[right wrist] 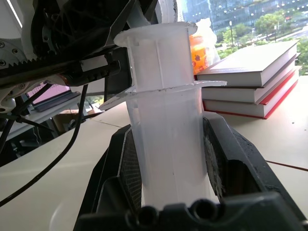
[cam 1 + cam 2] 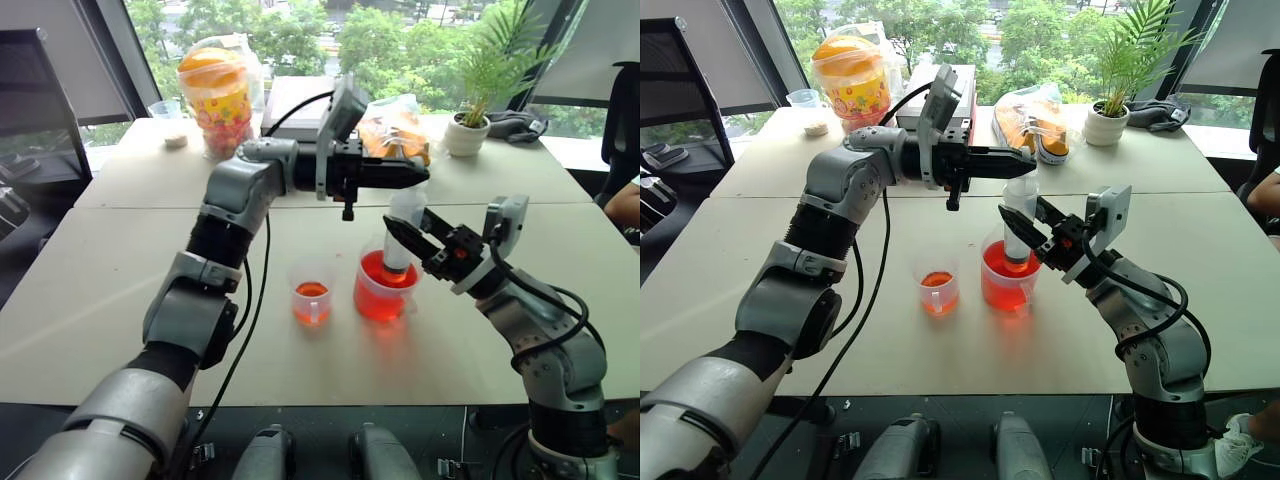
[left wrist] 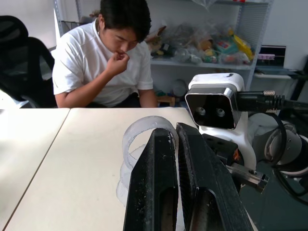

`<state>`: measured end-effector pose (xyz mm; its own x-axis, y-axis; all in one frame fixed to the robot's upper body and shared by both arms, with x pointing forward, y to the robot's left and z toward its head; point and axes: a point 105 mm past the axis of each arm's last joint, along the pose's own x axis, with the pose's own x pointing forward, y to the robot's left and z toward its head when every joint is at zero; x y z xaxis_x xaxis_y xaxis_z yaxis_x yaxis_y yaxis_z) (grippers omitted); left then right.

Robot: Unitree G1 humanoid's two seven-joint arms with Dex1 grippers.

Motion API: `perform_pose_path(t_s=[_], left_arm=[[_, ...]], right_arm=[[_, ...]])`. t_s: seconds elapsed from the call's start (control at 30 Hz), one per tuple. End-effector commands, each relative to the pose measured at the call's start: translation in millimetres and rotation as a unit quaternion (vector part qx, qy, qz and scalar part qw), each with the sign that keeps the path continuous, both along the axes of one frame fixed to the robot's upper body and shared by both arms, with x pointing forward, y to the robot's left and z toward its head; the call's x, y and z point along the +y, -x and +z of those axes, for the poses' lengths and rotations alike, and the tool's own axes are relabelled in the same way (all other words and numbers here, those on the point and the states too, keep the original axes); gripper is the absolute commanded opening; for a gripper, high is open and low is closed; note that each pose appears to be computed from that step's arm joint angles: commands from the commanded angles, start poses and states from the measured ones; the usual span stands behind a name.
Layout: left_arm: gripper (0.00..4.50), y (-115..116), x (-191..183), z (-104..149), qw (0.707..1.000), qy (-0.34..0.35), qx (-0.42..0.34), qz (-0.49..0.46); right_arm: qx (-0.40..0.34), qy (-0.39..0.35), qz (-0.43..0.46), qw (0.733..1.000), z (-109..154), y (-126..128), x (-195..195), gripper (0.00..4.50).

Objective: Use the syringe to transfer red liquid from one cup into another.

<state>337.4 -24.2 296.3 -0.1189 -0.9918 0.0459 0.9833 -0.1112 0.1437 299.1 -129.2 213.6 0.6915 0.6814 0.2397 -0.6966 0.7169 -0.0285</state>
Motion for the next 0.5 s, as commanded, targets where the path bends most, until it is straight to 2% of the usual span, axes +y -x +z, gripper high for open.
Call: perform_pose_path(t_s=[0.03, 0.3, 0.5], left_arm=[[0.04, 3.5, 13.0, 54.7, 0.994, 0.067, -0.082, 0.026], [0.04, 3.9, 13.4, 55.1, 0.994, 0.068, -0.082, 0.025], [0.04, 4.9, 14.0, 40.7, 0.997, 0.047, -0.061, 0.017]], right_arm=[[0.025, 0.017, 0.053, 0.998, -14.4, 9.8, 17.8, 1.42], [0.016, 0.014, 0.056, 0.998, -9.2, 9.5, 22.2, 1.42], [-0.012, 0.014, 0.053, 0.998, 9.2, 9.6, 20.7, 1.42]])
